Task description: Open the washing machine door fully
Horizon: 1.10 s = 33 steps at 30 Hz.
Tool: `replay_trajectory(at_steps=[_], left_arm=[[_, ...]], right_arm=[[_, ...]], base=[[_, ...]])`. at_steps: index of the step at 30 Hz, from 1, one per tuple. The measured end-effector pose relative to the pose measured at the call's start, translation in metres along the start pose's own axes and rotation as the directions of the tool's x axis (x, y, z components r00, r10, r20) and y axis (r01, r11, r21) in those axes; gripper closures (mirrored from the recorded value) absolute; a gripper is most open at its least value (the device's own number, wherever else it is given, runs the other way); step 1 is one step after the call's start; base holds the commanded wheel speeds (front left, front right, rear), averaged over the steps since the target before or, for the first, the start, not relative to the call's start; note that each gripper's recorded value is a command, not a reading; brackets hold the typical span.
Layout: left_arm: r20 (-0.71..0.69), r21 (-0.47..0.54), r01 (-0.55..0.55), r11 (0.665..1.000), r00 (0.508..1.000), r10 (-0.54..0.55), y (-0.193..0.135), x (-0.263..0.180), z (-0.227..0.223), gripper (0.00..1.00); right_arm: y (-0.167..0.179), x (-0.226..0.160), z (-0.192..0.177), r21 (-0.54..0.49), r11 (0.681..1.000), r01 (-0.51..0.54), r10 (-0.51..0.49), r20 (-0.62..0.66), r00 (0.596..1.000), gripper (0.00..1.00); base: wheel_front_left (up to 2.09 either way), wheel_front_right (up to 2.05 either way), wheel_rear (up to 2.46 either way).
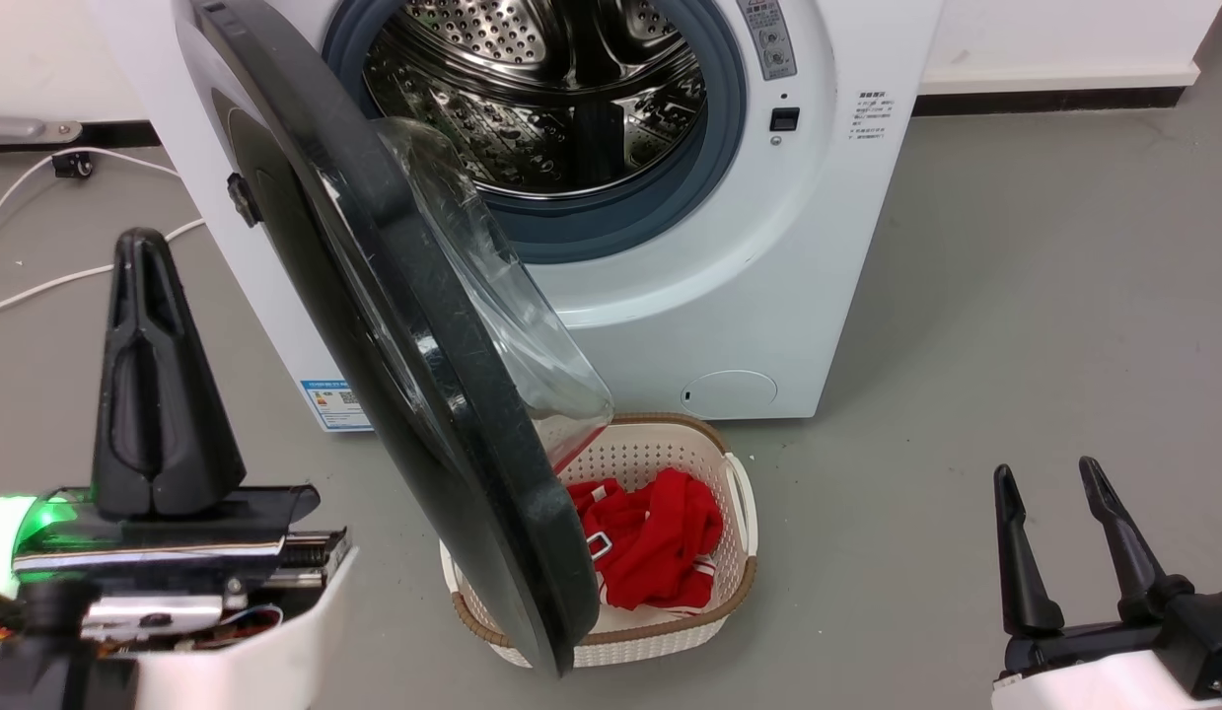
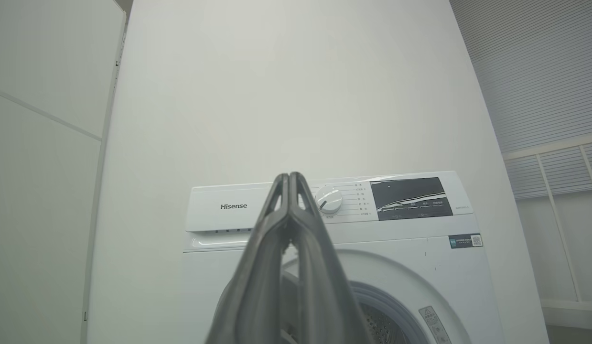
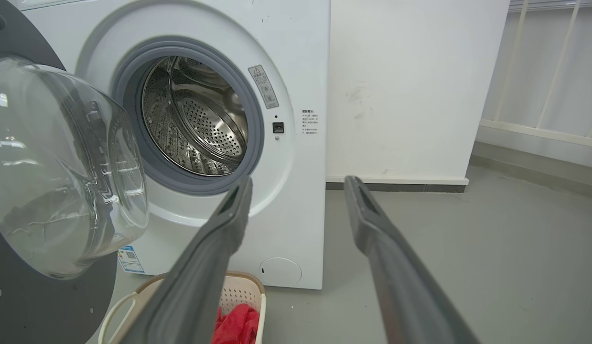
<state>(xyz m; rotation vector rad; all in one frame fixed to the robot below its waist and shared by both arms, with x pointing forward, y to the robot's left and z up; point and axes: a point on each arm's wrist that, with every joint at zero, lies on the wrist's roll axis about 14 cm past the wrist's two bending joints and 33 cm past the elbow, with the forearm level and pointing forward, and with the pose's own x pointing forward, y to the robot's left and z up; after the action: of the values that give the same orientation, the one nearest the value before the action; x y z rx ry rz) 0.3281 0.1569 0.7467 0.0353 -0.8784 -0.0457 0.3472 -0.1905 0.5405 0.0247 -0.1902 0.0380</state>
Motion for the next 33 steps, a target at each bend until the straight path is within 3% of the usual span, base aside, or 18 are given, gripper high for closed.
replay_trajectory(at_steps=[4, 8, 12, 17, 21, 28, 31, 33], left_arm=[[0.079, -0.023, 0.045, 0.999, 0.996, -0.043, -0.013, 0.004, 0.025, 1.00], [0.095, -0.108, 0.132, 0.985, 0.988, -0.122, -0.040, 0.002, 0.031, 1.00], [0.027, -0.244, 0.219, 0.945, 0.975, -0.220, -0.075, -0.014, 0.014, 1.00], [-0.131, -0.368, 0.242, 0.898, 0.942, -0.308, -0.106, -0.047, -0.020, 1.00], [-0.299, -0.440, 0.214, 0.872, 0.881, -0.367, -0.122, -0.082, -0.053, 1.00], [-0.497, -0.526, 0.197, 0.827, 0.718, -0.487, -0.152, -0.144, -0.097, 1.00], [-0.544, -0.529, 0.182, 0.829, 0.677, -0.496, -0.154, -0.159, -0.111, 1.00], [-0.557, -0.514, 0.173, 0.840, 0.677, -0.481, -0.151, -0.160, -0.118, 1.00]], right_arm=[[-0.001, -0.001, 0.000, 0.001, 1.000, 0.003, -0.003, 0.001, 1.000, 0.00], [-0.002, -0.002, 0.000, 0.006, 1.000, 0.008, -0.008, 0.001, 1.000, 0.00], [-0.002, -0.003, 0.000, 0.008, 1.000, 0.008, -0.008, 0.001, 1.000, 0.00], [-0.003, -0.005, 0.000, 0.012, 1.000, 0.012, -0.012, -0.003, 1.000, 0.00], [-0.003, -0.006, -0.002, 0.017, 1.000, 0.014, -0.014, -0.010, 1.000, 0.00], [0.000, -0.004, -0.006, 0.028, 1.000, 0.007, -0.006, -0.024, 1.000, 0.00], [0.001, -0.003, -0.009, 0.032, 0.999, 0.004, -0.003, -0.031, 1.000, 0.00], [0.001, -0.002, -0.011, 0.037, 0.999, 0.005, -0.004, -0.036, 0.999, 0.00]], base=[[0.00, 0.00, 0.00], [0.00, 0.00, 0.00], [0.00, 0.00, 0.00], [0.00, 0.00, 0.00], [0.00, 0.00, 0.00], [0.00, 0.00, 0.00], [0.00, 0.00, 0.00], [0.00, 0.00, 0.00]])
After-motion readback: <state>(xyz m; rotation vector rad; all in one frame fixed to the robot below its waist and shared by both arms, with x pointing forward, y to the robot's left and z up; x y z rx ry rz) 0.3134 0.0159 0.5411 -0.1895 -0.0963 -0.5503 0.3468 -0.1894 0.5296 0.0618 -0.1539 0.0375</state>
